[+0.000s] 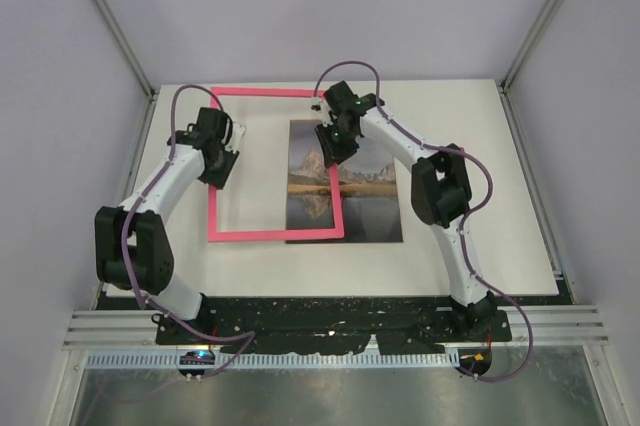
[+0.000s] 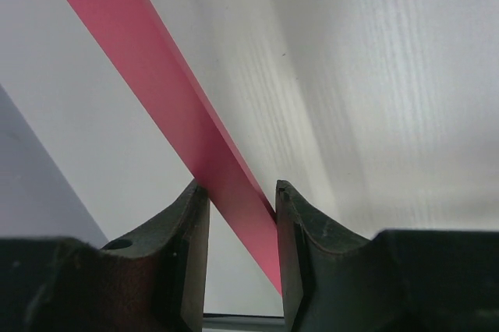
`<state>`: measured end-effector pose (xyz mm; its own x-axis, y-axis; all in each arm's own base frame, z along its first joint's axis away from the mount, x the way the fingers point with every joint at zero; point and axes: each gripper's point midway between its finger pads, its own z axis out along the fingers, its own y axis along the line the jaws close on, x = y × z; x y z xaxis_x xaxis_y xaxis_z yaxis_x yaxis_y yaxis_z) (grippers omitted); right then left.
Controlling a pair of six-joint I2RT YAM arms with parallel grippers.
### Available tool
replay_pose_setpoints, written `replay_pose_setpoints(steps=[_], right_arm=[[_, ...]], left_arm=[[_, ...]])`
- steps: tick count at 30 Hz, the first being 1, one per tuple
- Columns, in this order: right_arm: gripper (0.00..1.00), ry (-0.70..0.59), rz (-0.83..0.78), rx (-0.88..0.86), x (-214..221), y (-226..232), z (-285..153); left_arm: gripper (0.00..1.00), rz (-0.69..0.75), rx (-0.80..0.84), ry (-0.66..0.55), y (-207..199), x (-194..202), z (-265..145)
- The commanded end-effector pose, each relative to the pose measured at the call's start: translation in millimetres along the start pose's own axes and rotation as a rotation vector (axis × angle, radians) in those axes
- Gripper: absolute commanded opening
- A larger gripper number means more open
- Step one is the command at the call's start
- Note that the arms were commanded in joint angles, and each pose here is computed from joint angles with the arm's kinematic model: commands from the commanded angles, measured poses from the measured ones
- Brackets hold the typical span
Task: Take the photo out of the frame
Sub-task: Pick up the photo frame item from the photo frame, then place the photo frame item at the center of the board.
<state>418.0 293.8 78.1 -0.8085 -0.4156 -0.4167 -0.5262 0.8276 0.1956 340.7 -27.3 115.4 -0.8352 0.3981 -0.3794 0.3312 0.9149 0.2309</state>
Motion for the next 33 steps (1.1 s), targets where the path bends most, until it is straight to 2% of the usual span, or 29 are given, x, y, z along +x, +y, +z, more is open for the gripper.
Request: replay_pose_setpoints(steps=[1,8,16,21,26,29,32,33], right_arm=[[0.08,-0.104,-0.206,-0.234,-33.4,98.3,-11.1],[0.11,-0.064,-0.273,-0.299,-20.3,148.2,18.5],[0.19,-0.046,-0.344,-0.414,-6.5,201.8,23.9],[0.32,-0.059,-0.382,-0.455,-3.6,221.3,21.3],[0.40,-0.025,-0.403,-0.507,9.3,233.9,26.3],[0.48,-0.024,-0.427,-0.511,11.9,237.8,29.2],[0.62,-0.037,-0.439,-0.511,9.9,239.5,34.2],[0.63,-0.051,-0.443,-0.502,5.4,239.5,33.2]], left_arm=[[0.00,0.062,-0.011,-0.150,5.9,-33.6,-1.6],[0.00,0.024,-0.051,-0.070,36.1,-17.2,19.1],[0.00,-0.027,-0.095,-0.062,63.8,-5.2,20.0],[0.00,-0.068,-0.127,-0.036,85.0,7.1,24.3],[0.00,-0.092,-0.165,-0.015,102.6,17.2,31.7],[0.00,-0.103,-0.180,-0.006,109.9,22.5,35.7],[0.00,-0.122,-0.204,0.006,118.9,27.0,39.3],[0.00,-0.130,-0.207,0.010,121.1,28.1,40.0]])
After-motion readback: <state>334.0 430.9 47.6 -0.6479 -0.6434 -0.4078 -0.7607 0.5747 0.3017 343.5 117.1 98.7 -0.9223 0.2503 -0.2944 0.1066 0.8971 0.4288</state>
